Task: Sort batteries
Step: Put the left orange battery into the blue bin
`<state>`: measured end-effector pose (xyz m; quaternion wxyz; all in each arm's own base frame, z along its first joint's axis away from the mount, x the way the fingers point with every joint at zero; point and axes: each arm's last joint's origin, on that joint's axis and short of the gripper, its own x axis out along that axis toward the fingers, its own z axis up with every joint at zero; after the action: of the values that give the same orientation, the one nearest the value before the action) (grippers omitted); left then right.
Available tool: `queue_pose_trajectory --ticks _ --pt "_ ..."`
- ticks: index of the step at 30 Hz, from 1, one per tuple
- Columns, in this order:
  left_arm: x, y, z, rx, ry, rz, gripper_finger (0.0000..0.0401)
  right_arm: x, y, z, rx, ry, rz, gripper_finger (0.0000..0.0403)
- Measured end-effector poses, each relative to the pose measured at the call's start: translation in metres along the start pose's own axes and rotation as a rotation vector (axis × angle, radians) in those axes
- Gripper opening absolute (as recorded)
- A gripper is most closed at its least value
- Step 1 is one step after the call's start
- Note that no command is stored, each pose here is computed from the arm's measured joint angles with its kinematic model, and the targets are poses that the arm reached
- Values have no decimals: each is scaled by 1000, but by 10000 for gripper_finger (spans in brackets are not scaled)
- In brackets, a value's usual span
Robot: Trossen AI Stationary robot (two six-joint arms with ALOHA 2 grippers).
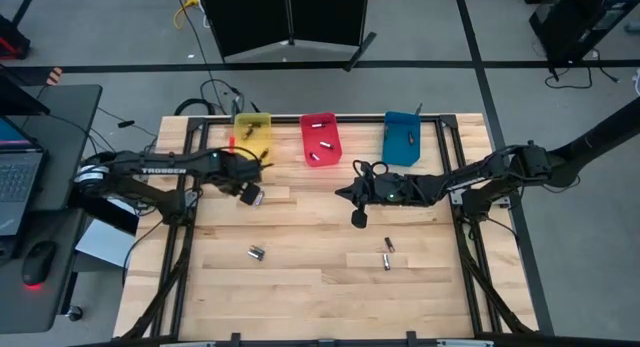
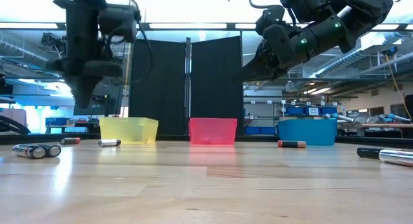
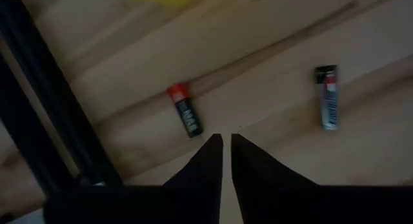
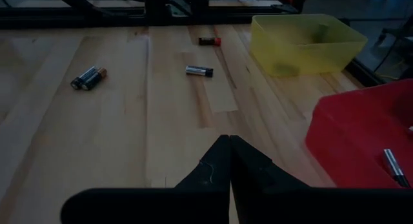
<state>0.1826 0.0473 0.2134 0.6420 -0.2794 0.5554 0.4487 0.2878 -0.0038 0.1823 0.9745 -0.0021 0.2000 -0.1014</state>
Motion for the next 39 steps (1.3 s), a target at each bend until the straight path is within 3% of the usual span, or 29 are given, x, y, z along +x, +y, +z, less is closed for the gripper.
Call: queue_pose_trajectory --ticks 8,16,33,39 --pt "41 2 -13 -56 18 -47 132 0 0 0 -17 0 0 12" --pt "57 7 -9 -114 -43 -65 206 0 0 0 -17 0 0 12" --pt "68 10 -5 -91 -81 -107 205 0 0 0 -14 0 0 12" --pt "68 10 -5 -62 -78 -110 176 0 0 0 -14 0 1 12"
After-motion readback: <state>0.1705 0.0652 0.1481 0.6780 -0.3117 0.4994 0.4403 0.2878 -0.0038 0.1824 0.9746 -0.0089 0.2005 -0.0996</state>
